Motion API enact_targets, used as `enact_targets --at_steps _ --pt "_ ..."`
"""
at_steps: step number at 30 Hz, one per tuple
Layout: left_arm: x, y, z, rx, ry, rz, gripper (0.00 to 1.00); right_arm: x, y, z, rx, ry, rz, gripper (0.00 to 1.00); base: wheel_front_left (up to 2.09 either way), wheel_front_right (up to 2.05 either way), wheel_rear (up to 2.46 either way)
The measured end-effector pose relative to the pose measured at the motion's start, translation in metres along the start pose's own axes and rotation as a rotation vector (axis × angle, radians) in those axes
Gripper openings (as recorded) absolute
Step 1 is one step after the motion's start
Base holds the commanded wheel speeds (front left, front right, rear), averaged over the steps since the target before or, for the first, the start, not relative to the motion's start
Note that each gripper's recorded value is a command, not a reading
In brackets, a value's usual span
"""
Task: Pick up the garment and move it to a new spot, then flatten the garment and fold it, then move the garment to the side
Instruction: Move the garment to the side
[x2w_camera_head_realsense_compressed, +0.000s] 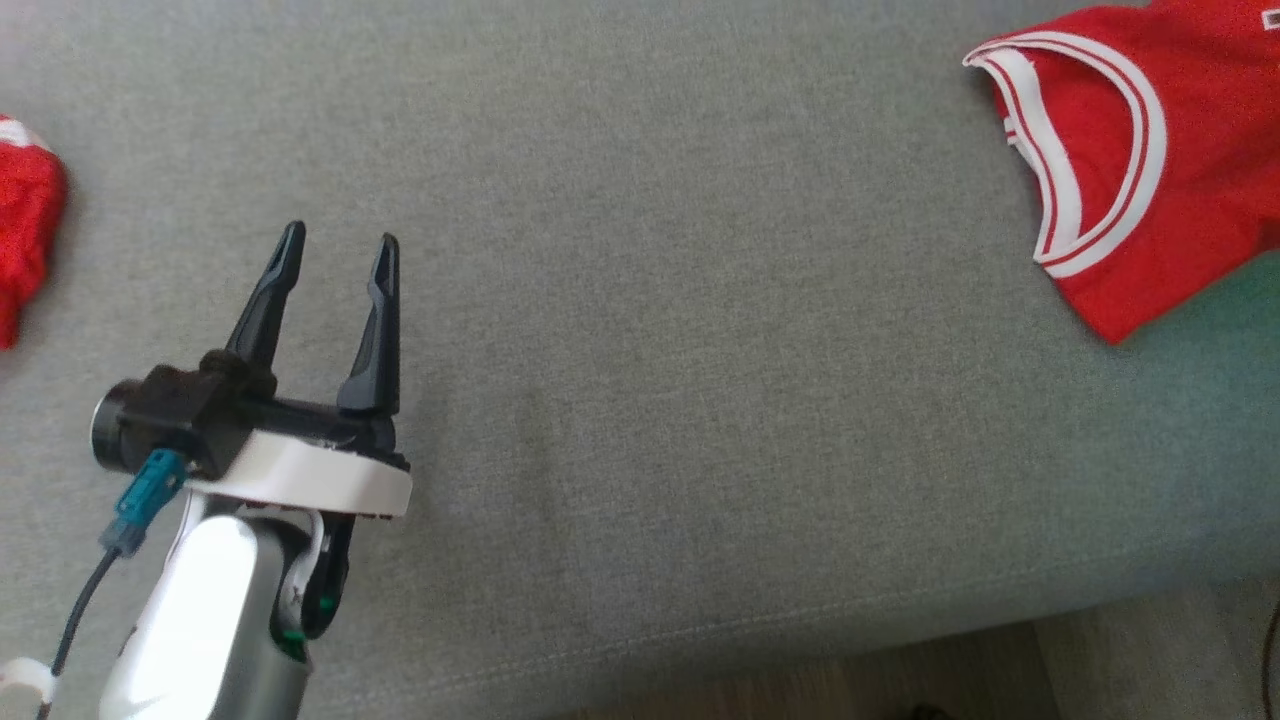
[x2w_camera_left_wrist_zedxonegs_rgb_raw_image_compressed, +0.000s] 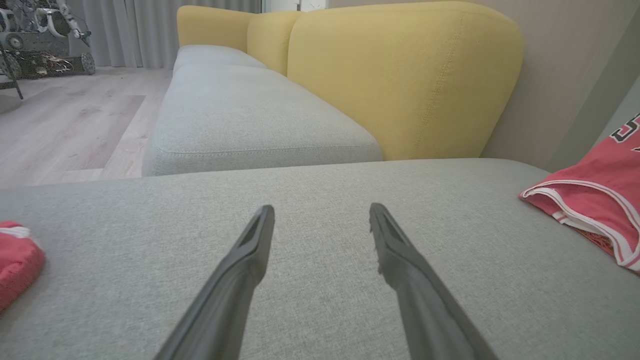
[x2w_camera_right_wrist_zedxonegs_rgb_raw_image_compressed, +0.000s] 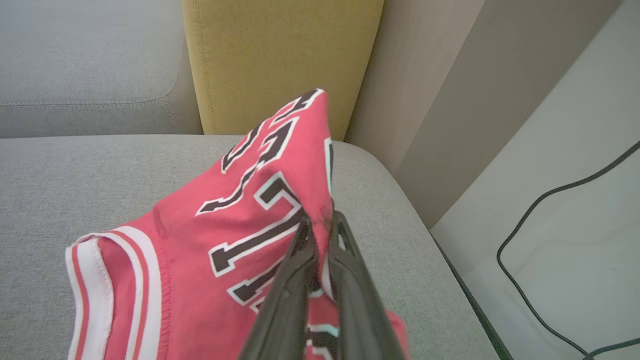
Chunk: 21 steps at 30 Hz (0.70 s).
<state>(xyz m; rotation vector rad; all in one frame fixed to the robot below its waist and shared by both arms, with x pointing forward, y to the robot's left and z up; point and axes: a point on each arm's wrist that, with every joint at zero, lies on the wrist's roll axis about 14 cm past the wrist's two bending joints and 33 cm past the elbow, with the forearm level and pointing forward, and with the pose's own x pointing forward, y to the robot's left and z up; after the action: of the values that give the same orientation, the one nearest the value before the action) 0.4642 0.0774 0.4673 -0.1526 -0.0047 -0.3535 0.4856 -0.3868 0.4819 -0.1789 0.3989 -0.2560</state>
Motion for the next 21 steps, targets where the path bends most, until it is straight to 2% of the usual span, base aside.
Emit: enact_targets --at_steps 9,10,11,13,17,21 --pt "0.019 -0.001 -0.021 -0.018 0.026 -0.038 1.00 0.021 -0.004 -0.026 0.016 0.063 -0.048 0.00 0.00 0.00 0.00" --pt "0.022 0.000 -0.022 -0.019 0.026 -0.042 1.00 0.023 -0.001 -0.030 0.018 0.071 -0.049 0.05 0.00 0.00 0.00" --pt "0.023 0.000 -0.024 -0.019 0.028 -0.044 1.00 0.025 0.002 -0.032 0.023 0.074 -0.049 0.45 0.00 0.00 0.00" --pt "0.026 -0.001 -0.028 -0.015 0.033 -0.052 1.00 0.027 0.006 -0.039 0.030 0.085 -0.051 1.00 0.00 0.00 0.00" --pt "0.029 -0.007 -0.033 -0.022 0.041 -0.069 1.00 0.025 0.006 -0.046 0.041 0.099 -0.066 1.00 0.00 0.00 0.00" --pt "0.029 -0.011 -0.030 -0.018 0.036 -0.080 1.00 0.019 0.002 -0.036 0.054 0.054 -0.083 1.00 0.00 0.00 0.00"
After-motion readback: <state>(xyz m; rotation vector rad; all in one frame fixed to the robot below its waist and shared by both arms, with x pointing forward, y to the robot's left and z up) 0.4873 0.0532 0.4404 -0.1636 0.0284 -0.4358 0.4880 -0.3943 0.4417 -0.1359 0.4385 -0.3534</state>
